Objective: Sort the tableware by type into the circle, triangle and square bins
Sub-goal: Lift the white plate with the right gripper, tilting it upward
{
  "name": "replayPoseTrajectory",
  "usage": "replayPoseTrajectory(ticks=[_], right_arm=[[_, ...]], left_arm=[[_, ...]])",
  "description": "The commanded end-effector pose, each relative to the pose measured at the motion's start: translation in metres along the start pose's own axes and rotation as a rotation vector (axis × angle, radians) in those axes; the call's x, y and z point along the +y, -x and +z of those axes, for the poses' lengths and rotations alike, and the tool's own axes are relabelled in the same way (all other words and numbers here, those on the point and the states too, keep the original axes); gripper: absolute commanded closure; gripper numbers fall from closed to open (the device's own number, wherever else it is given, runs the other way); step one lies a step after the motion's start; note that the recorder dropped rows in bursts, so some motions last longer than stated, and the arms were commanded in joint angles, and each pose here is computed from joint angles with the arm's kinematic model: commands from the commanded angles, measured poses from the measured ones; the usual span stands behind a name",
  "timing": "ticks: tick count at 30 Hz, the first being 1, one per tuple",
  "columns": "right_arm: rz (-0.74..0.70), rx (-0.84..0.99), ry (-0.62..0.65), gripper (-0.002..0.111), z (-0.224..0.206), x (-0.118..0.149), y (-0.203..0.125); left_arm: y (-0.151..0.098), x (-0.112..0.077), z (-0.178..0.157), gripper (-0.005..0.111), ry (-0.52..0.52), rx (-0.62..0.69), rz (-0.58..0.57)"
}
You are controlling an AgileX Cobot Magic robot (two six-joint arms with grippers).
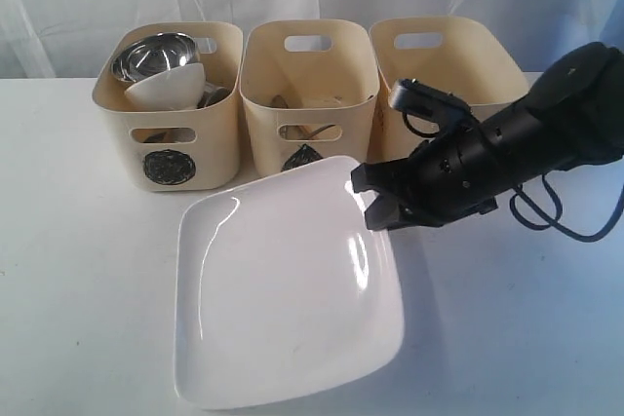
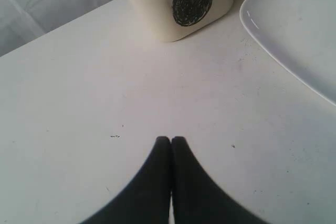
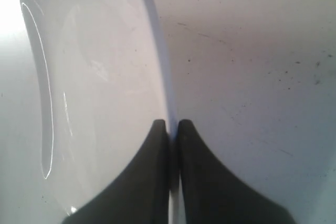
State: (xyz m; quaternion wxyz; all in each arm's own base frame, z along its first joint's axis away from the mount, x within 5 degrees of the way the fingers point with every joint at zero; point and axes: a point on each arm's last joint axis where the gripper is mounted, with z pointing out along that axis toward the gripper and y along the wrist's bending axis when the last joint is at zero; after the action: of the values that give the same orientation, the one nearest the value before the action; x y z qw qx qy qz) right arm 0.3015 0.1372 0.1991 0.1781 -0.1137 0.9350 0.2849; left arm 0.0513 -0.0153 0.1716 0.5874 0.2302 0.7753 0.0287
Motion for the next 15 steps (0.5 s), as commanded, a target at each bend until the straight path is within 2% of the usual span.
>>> replayPoseTrajectory(ticks=[1,15], right_arm=[[-0.009,-0.028,0.021,0.108,-0.013,0.006,0.001],[-0.072,-0.131,0.067,0.108,-0.048,0.030,0.014]], left_arm=[[0.000,-0.001,0.000,0.107,-0.006,-0.008,-0.014],[0.000,-0.001,0.000,0.107,-0.008,-0.009,-0.013]])
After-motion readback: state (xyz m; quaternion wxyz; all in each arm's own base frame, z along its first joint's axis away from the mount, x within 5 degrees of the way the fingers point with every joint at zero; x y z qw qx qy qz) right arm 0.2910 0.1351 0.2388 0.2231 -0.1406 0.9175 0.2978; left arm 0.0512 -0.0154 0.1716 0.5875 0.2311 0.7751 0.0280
